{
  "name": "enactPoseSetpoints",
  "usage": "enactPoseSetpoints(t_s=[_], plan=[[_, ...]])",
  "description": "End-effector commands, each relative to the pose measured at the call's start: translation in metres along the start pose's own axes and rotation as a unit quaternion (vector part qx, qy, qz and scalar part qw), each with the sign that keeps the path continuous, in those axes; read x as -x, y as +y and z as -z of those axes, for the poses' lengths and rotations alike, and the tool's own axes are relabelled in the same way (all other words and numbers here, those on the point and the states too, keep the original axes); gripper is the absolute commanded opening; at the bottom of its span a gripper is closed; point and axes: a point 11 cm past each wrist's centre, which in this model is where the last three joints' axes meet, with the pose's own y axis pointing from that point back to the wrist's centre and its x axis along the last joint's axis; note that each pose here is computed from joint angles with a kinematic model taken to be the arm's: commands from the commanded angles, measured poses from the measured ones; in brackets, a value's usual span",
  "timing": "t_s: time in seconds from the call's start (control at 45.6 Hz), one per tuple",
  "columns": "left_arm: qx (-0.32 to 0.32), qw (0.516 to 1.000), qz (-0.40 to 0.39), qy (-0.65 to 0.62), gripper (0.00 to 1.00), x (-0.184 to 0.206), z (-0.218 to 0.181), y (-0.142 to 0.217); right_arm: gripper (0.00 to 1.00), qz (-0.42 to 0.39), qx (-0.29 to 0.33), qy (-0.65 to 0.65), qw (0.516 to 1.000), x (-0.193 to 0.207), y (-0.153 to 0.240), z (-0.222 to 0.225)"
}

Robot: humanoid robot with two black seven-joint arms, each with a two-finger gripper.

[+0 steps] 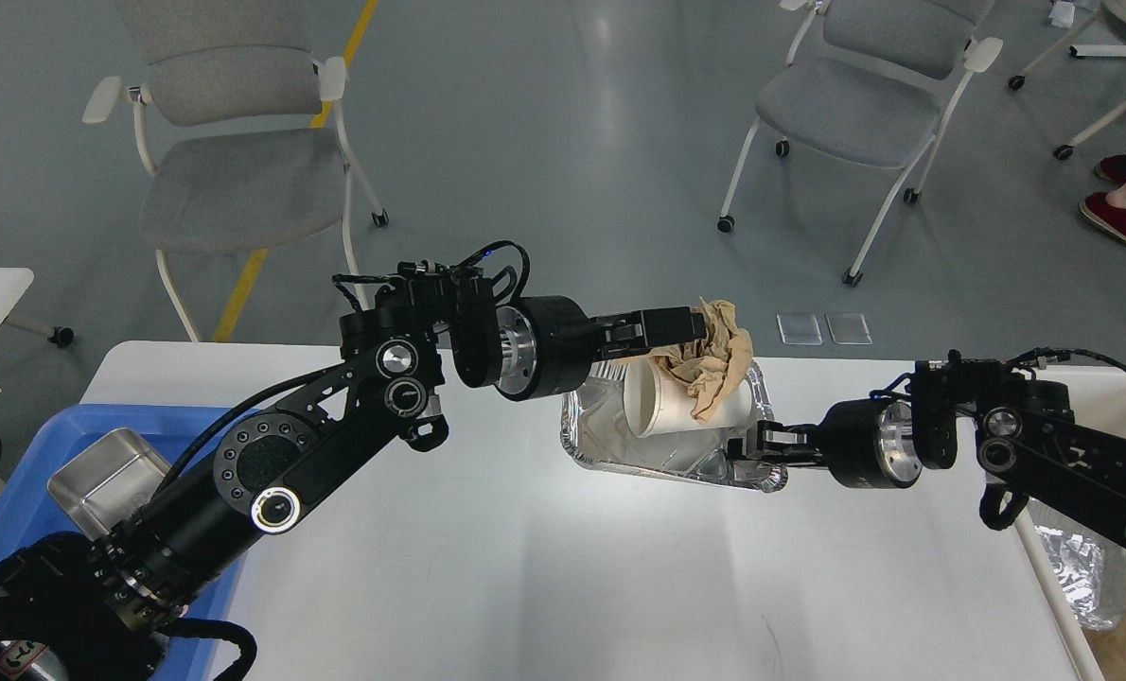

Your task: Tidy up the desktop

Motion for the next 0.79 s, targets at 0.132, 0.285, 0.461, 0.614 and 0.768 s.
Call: enactPoseSetpoints(t_s=[0.132,0.285,0.461,0.614,0.768], plan=[[0.063,0.980,-0.122,0.144,0.93,-0.060,0.010,0.039,0.00,-0.063,0.011,-0.054,0.996,-0.015,0.019,-0.030],[0.085,0.916,-0.258,0.294,0.93,-0.101,0.072,0.103,0.00,-0.149,0.039,-0.154,0.976,-0.020,0.055,-0.092],[0.123,0.800,-0.401,0.429,0.93,-0.101,0.167,0.206,0.00,-0.224,0.081,-0.226,0.945,-0.017,0.095,-0.149],[0.175,0.643,-0.498,0.555,0.93,-0.055,0.249,0.296,0.00,-0.263,0.130,-0.260,0.920,-0.003,0.125,-0.189],[0.190,0.518,-0.543,0.633,0.94,0.002,0.311,0.351,0.00,-0.289,0.167,-0.301,0.893,0.019,0.151,-0.224]])
